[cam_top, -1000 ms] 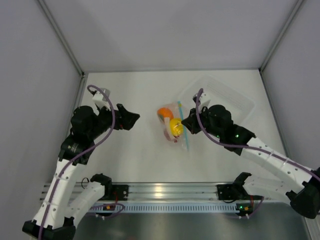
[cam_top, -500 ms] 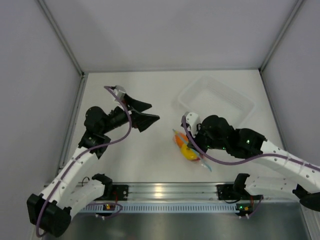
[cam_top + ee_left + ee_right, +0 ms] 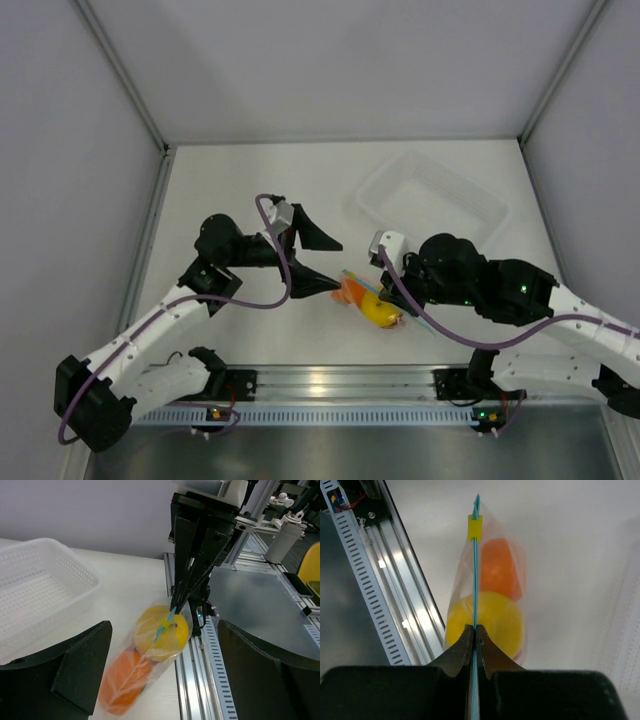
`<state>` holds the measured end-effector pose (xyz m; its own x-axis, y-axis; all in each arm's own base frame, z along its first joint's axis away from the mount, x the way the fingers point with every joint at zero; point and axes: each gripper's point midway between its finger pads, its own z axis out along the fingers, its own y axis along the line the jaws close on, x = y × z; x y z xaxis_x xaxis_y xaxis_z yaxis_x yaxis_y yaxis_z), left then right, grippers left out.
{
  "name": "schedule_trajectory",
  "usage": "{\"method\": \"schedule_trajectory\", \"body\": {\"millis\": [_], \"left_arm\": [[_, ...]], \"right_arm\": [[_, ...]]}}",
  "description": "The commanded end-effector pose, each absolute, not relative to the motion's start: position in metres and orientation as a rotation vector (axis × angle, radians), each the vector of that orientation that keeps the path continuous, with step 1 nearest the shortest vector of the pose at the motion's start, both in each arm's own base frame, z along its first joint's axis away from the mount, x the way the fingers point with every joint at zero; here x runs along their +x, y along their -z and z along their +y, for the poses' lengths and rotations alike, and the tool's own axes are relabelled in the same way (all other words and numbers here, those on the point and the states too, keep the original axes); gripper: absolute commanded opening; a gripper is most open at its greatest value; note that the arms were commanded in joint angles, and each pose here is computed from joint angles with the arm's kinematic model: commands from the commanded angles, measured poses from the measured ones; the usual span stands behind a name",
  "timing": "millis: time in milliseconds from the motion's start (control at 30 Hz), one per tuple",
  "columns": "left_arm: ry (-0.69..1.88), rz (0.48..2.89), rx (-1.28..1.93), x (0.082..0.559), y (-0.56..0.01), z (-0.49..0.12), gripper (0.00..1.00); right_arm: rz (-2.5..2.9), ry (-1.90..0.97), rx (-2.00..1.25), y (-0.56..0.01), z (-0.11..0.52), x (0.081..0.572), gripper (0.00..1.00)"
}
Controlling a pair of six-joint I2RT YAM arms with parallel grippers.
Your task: Open the zip-top bag and remove the fake food
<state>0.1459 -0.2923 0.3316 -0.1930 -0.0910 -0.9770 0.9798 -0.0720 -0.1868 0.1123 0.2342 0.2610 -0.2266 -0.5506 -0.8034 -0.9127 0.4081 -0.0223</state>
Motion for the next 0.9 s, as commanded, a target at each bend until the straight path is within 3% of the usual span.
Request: {"method": "schedule_trajectory", "body": {"millis": [0,267,467,633,700,867], "left_arm": [[1.394,1.089,1.131,0.139,-0.355,-0.295,0.92],[1.350,1.107,1.073,0.148,-0.354,-0.300,0.90],[1.409,1.104,1.125,0.132,-0.346,-0.310,0.81],[1.452,1.086,1.168,0.116,-0.343,-0.319,0.54],[1.460,1.086,1.175,0.113,-0.342,-0.322,0.37],[1.453,1.084,1.162,0.114,-0.345,-0.323,0.31]], "right_arm": [[1.778,-0.682,-1.274,-0.298,0.236,0.100,0.00],[1.737,-0.695,-1.305,-0.312,0.237,0.097,0.00],[1.687,-0.705,-1.260,-0.326,0.236,0.100,0.00],[1.667,-0.711,-1.236,-0.331,0.234,0.100,0.00],[1.665,-0.710,-1.230,-0.332,0.234,0.101,0.00],[1.663,-0.708,-1.219,-0.333,0.231,0.101,0.00]]}}
